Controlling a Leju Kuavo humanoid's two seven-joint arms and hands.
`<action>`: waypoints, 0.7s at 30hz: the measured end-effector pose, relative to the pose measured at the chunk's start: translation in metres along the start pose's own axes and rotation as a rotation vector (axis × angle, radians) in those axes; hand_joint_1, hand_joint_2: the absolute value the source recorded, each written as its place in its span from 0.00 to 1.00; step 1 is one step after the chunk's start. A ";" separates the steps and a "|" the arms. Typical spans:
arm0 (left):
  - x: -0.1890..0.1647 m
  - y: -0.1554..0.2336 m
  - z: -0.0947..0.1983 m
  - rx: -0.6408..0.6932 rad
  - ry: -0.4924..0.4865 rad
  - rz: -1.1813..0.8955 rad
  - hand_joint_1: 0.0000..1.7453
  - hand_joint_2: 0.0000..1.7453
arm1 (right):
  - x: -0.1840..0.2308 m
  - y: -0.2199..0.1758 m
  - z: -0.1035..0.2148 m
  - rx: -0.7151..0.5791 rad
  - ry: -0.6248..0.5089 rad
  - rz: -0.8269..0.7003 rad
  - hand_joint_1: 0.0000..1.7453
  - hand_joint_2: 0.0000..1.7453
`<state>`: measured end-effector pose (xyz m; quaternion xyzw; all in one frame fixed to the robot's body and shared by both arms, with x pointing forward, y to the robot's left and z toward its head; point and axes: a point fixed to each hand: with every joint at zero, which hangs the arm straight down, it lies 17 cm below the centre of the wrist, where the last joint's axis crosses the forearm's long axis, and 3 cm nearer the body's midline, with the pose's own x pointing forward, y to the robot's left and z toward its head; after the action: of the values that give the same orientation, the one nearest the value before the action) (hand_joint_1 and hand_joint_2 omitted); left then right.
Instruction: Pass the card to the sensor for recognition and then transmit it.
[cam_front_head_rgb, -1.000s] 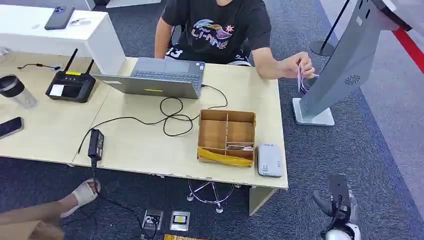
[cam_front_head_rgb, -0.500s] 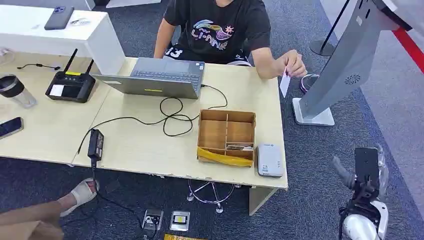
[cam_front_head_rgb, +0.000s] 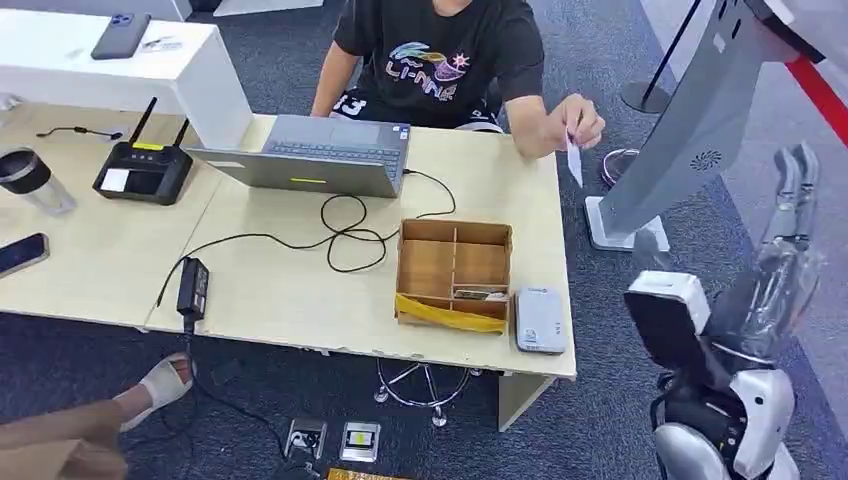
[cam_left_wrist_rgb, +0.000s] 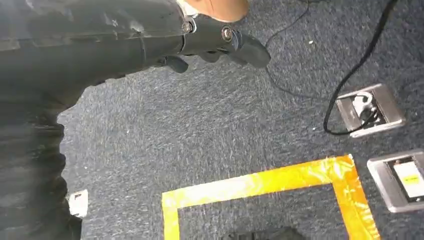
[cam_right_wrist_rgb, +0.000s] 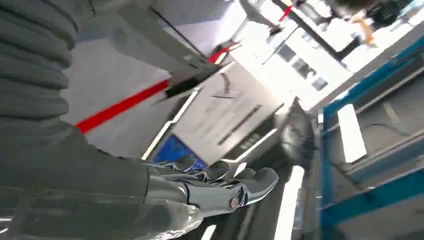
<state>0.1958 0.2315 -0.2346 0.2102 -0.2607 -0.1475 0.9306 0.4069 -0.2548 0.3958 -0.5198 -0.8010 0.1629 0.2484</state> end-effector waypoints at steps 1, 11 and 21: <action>0.001 -0.001 0.000 -0.006 0.000 -0.006 0.00 1.00 | 0.017 0.005 -0.003 0.014 -0.030 -0.026 0.00 1.00; 0.009 -0.014 0.004 -0.044 0.009 -0.036 0.00 1.00 | 0.122 0.090 0.019 0.322 -0.246 -0.094 0.00 1.00; 0.015 -0.020 0.005 -0.063 0.006 -0.061 0.00 1.00 | 0.162 0.135 0.031 0.470 -0.307 -0.132 0.00 1.00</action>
<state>0.2018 0.2074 -0.2338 0.1890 -0.2465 -0.1835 0.9327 0.4360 -0.0521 0.3370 -0.3639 -0.8018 0.4042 0.2478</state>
